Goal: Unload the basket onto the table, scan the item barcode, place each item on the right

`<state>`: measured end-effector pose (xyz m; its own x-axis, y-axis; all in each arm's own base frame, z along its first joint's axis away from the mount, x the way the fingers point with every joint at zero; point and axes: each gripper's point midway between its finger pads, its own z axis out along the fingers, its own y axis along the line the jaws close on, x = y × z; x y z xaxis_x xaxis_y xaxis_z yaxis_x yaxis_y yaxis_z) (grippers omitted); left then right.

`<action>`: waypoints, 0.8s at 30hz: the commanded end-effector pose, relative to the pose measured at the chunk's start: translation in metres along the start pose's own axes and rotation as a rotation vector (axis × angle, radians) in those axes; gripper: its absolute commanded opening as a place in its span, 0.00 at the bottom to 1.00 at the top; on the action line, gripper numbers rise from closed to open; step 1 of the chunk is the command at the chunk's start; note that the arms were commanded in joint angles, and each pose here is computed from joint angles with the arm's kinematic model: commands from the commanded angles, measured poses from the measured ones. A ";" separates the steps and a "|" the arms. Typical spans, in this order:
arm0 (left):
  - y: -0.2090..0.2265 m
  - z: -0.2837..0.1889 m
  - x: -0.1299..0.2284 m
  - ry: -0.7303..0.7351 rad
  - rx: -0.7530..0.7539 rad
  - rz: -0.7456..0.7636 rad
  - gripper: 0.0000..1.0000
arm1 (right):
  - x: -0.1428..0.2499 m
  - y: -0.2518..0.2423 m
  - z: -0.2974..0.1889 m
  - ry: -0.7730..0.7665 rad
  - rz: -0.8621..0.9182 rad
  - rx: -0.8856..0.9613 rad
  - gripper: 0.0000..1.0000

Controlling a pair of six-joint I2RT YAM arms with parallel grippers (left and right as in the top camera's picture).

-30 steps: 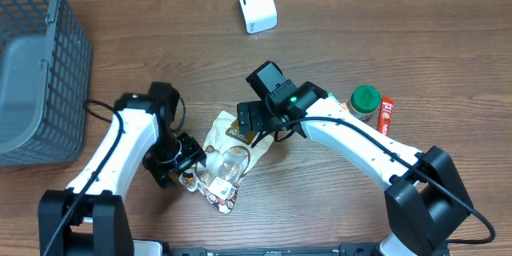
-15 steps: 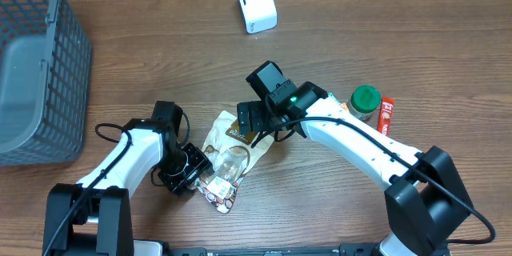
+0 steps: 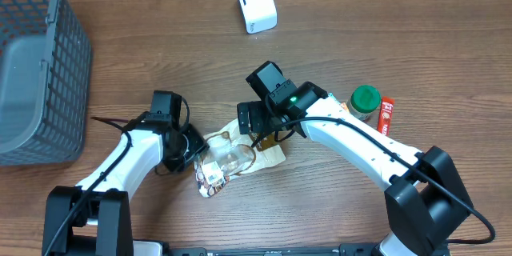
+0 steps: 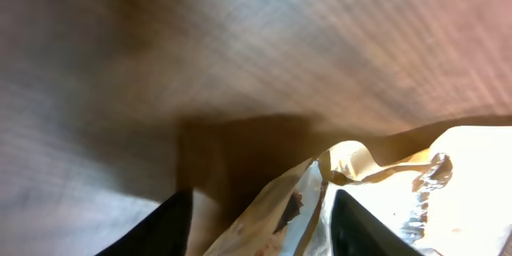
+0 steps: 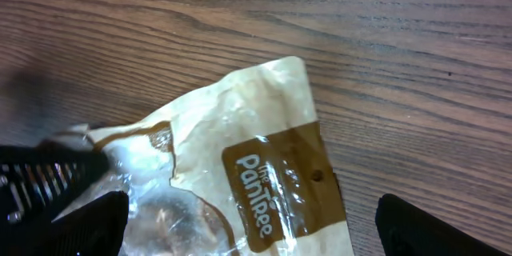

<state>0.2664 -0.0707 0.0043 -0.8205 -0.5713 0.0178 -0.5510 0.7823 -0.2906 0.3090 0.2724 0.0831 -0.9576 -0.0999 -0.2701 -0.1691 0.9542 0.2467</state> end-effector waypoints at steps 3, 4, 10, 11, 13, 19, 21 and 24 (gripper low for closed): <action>-0.008 0.004 -0.008 -0.035 0.029 0.141 0.46 | -0.003 0.000 -0.005 -0.008 0.034 -0.001 1.00; -0.009 0.004 -0.010 -0.043 0.036 0.145 0.47 | -0.003 0.000 -0.005 -0.007 0.036 -0.001 1.00; -0.037 -0.011 -0.015 -0.034 0.128 0.327 0.60 | -0.001 -0.001 -0.005 0.000 0.039 0.004 1.00; -0.041 -0.014 -0.014 -0.022 0.141 0.338 0.60 | 0.000 -0.002 -0.005 0.004 0.039 0.006 1.00; -0.043 -0.015 -0.011 -0.007 0.150 0.341 0.60 | 0.001 -0.003 -0.005 0.011 0.040 0.010 1.00; -0.035 -0.005 0.002 0.053 0.119 0.355 0.57 | 0.009 0.000 0.001 0.044 0.060 -0.011 1.00; -0.034 0.001 0.005 0.071 0.109 0.357 0.56 | 0.013 -0.002 0.005 0.055 0.061 -0.014 1.00; -0.029 0.008 0.007 0.096 0.092 0.347 0.57 | 0.020 -0.006 0.010 0.071 0.067 -0.003 1.00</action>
<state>0.2786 -0.0944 0.0091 -0.9596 -0.2804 -0.0234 -0.2519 0.8932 -0.3726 0.3006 0.2724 0.0775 -0.9729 -0.0632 -0.2224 -0.1241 0.9544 0.2714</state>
